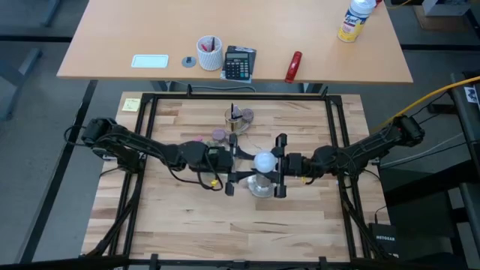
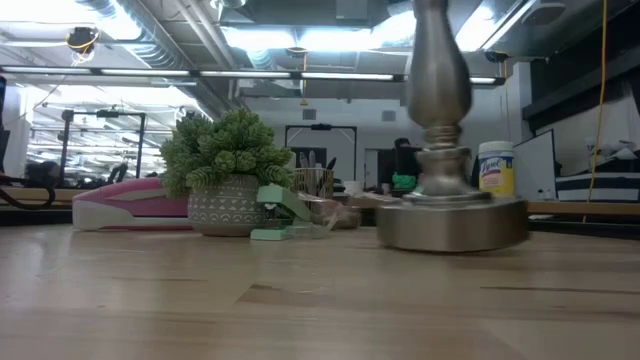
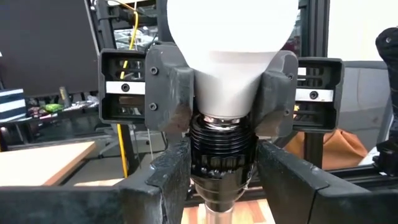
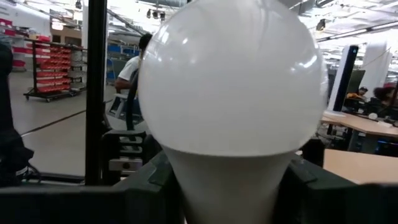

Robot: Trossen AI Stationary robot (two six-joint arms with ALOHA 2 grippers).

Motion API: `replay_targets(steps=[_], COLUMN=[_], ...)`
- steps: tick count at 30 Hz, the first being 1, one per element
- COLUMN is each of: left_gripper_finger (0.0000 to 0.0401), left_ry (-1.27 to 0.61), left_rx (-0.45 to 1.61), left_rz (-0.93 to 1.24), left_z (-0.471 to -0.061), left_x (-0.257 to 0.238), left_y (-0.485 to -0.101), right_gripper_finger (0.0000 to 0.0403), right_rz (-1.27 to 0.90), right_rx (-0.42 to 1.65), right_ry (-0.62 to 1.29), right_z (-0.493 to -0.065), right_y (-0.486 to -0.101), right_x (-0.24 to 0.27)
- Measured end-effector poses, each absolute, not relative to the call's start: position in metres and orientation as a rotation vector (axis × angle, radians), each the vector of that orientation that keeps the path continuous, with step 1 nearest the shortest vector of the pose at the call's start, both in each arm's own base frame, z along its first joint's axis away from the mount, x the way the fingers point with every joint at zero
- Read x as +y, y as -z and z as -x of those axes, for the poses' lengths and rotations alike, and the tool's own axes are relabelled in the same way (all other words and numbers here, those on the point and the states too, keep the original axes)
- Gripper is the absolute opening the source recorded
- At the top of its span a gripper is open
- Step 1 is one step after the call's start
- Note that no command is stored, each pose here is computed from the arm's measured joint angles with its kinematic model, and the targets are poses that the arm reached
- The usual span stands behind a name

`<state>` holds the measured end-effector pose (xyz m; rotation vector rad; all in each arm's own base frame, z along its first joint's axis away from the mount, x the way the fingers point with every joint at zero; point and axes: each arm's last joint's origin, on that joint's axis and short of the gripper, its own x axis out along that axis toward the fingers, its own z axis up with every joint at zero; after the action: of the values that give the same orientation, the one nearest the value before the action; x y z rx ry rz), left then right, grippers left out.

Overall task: Screw lightbulb
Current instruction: Remove the lightbulb from the lamp

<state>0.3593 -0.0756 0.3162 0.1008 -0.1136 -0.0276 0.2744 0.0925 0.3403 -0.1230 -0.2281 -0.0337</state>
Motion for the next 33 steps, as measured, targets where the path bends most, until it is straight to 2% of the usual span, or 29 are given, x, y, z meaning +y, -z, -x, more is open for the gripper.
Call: replay_targets(steps=[11,22,33], left_gripper_finger=[0.0179,0.0271,0.0270], left_ry=[0.034,0.013,-0.001], left_rx=[-0.121,-0.136,-0.194], left_rz=[-0.065,-0.030,-0.045], left_z=[-0.3618,-0.3626,-0.3695], left_x=[-0.0765,-0.0750,-0.0750], left_y=[-0.3140,-0.3145,-0.3093], right_gripper_finger=[0.0160,0.0160,0.0160], right_rz=[0.127,0.131,0.118], right_rx=[-0.230,-0.227,-0.242], right_ry=[0.010,0.022,0.002], right_z=[-0.2745,-0.2750,-0.2748], right_y=[-0.3401,-0.3399,-0.3411], right_x=[0.0932,0.0920,0.0930])
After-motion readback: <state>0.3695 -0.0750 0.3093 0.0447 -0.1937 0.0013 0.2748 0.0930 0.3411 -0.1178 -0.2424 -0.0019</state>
